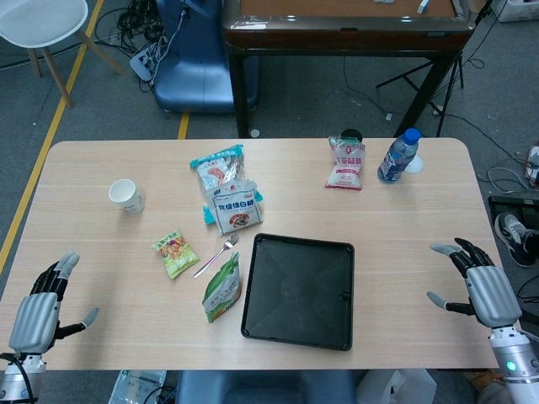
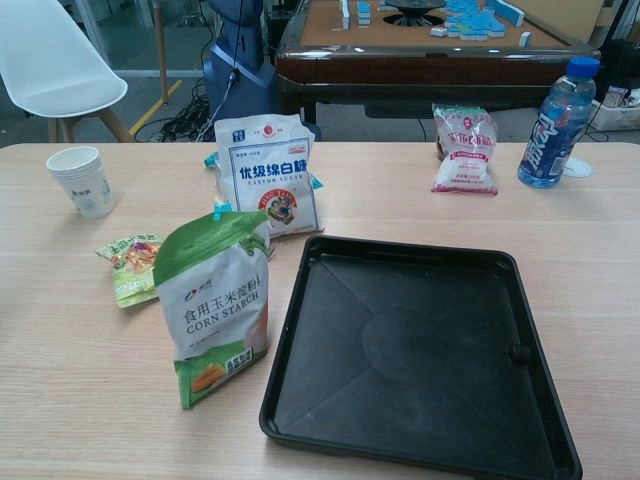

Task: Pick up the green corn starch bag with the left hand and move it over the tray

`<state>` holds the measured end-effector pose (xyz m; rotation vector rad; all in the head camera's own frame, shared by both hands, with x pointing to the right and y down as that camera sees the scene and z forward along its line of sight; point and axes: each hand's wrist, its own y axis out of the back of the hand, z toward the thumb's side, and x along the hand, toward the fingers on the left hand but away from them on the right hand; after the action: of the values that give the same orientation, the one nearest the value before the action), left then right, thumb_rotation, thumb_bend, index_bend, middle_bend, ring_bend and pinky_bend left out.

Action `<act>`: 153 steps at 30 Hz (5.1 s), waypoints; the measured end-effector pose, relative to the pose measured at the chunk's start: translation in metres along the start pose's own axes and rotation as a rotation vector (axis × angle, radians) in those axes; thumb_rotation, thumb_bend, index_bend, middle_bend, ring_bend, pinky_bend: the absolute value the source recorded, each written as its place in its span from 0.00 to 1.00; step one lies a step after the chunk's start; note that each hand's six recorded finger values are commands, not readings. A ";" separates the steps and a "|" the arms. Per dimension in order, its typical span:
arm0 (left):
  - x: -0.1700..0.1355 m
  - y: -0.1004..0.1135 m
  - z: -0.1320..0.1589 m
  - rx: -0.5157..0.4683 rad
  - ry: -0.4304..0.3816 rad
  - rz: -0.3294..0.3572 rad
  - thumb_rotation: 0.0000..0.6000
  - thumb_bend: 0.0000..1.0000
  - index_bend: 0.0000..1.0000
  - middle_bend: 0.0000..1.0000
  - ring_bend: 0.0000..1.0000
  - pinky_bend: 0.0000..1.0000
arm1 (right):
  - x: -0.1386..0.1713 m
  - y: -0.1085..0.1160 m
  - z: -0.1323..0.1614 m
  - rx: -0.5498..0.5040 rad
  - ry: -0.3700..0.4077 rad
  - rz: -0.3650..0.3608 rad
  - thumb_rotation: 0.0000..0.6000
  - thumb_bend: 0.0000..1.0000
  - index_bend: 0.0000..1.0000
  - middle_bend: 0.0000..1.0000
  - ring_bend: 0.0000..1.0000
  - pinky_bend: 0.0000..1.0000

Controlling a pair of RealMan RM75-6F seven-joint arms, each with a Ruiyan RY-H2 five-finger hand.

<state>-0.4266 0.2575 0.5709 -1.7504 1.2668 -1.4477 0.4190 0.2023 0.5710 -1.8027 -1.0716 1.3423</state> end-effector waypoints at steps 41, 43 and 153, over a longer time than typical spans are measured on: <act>0.013 -0.069 0.033 -0.254 -0.223 -0.349 1.00 0.14 0.00 0.05 0.06 0.07 | -0.013 0.065 0.000 0.097 -0.044 -0.123 1.00 0.09 0.24 0.28 0.12 0.17; 0.013 -0.076 0.037 -0.248 -0.232 -0.355 1.00 0.14 0.00 0.05 0.06 0.07 | -0.013 0.064 0.000 0.097 -0.046 -0.119 1.00 0.09 0.24 0.28 0.12 0.17; 0.099 -0.166 0.238 0.519 -0.872 -0.261 1.00 0.20 0.48 0.69 0.68 0.89 | 0.004 0.071 -0.015 0.067 -0.082 -0.170 1.00 0.09 0.24 0.29 0.12 0.17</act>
<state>-0.1493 0.2004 0.6891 -1.8631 0.1958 -0.8249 0.4506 0.1721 0.5124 -1.5824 -1.1813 1.3427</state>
